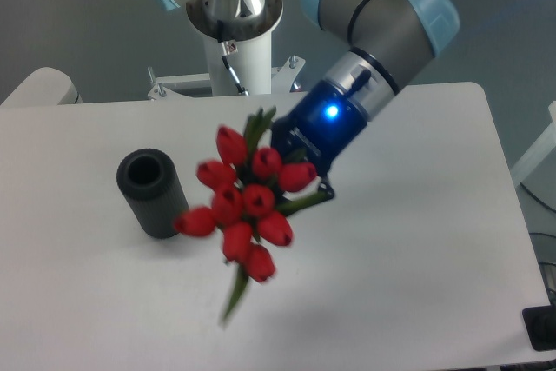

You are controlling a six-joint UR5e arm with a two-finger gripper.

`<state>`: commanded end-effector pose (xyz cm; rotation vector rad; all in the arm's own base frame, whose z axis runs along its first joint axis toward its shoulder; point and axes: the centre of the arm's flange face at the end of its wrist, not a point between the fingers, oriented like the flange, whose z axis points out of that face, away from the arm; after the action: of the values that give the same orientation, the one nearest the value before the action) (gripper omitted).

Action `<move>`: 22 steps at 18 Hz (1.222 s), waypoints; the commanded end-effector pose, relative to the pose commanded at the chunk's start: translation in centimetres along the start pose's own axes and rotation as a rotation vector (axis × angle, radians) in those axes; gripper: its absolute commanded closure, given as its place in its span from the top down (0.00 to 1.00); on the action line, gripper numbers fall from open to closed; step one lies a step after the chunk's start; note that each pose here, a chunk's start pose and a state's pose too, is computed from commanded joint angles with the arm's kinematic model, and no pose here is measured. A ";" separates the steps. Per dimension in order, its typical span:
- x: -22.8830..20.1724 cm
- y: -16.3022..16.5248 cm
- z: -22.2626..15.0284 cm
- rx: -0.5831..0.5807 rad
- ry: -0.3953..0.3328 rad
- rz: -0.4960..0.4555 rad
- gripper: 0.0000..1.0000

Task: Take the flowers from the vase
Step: 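Carry the tulip bouquet away from the vase and hold it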

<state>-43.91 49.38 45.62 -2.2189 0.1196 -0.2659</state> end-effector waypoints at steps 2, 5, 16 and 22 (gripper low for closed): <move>-1.4 2.0 0.2 -0.085 -0.043 0.010 0.15; -4.3 5.7 0.2 -0.244 -0.101 0.085 0.15; -6.7 7.5 1.4 -0.577 -0.146 0.166 0.15; -8.8 8.8 4.0 -0.820 -0.098 0.327 0.13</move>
<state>-51.46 48.66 34.99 -2.9550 0.6250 0.1022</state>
